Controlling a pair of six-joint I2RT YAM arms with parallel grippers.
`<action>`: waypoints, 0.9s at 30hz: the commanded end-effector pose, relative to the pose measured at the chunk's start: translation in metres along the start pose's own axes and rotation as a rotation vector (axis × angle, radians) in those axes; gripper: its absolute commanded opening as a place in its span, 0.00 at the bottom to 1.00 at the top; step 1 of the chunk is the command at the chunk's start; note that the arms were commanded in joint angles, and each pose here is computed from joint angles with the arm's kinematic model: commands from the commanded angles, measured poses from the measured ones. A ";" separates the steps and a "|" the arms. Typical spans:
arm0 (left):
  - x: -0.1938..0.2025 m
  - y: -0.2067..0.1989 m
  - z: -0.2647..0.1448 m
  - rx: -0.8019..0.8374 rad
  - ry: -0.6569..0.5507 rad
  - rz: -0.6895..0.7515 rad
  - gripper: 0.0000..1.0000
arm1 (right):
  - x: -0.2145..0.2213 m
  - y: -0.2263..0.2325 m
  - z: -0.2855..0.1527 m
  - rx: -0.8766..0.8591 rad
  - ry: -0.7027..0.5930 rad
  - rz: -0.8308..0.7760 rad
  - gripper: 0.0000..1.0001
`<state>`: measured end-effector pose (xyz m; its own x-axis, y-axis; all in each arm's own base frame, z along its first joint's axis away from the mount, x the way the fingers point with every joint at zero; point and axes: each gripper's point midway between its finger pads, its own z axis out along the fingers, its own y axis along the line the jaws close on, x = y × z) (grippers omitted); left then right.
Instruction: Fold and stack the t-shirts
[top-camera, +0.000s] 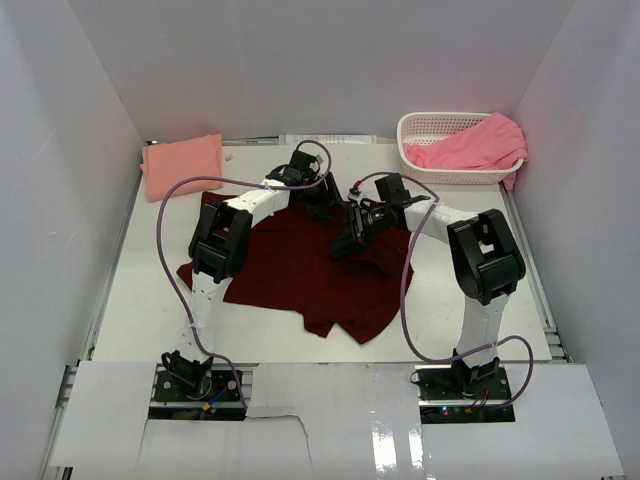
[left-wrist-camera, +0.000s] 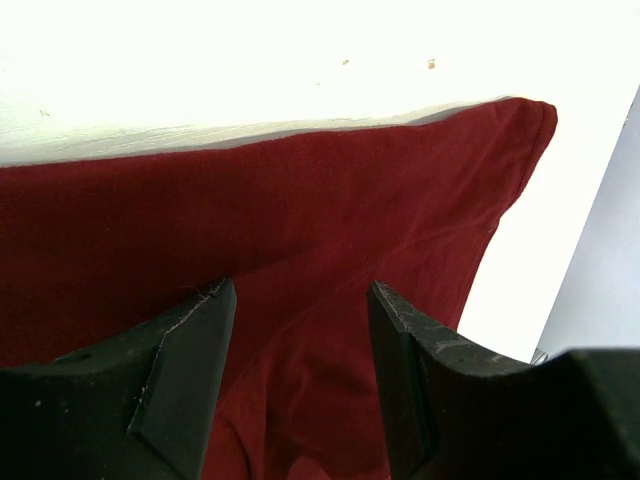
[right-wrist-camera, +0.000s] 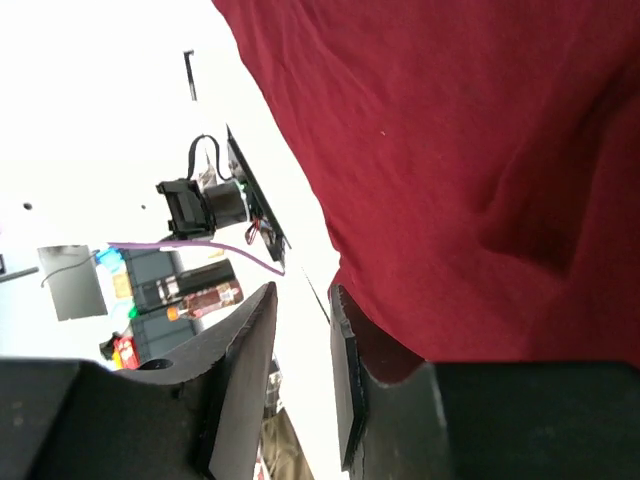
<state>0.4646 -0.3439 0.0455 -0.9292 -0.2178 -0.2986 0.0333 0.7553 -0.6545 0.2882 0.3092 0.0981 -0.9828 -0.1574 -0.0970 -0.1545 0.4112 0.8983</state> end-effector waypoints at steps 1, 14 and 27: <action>0.014 0.016 0.002 -0.051 0.040 -0.018 0.67 | -0.021 0.040 -0.016 -0.029 -0.084 -0.109 0.35; 0.008 0.004 -0.008 -0.017 0.035 -0.013 0.67 | -0.026 -0.026 -0.053 0.604 -0.135 -0.312 0.36; 0.010 0.013 -0.006 -0.019 0.061 -0.030 0.67 | 0.016 -0.025 -0.030 0.850 -0.062 -0.479 0.43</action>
<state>0.4635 -0.3395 0.0459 -0.9365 -0.2161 -0.2762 0.0241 0.7460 -0.6655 0.2703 0.2808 0.0870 -0.8065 -0.4344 -0.4011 -0.5482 0.8036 0.2319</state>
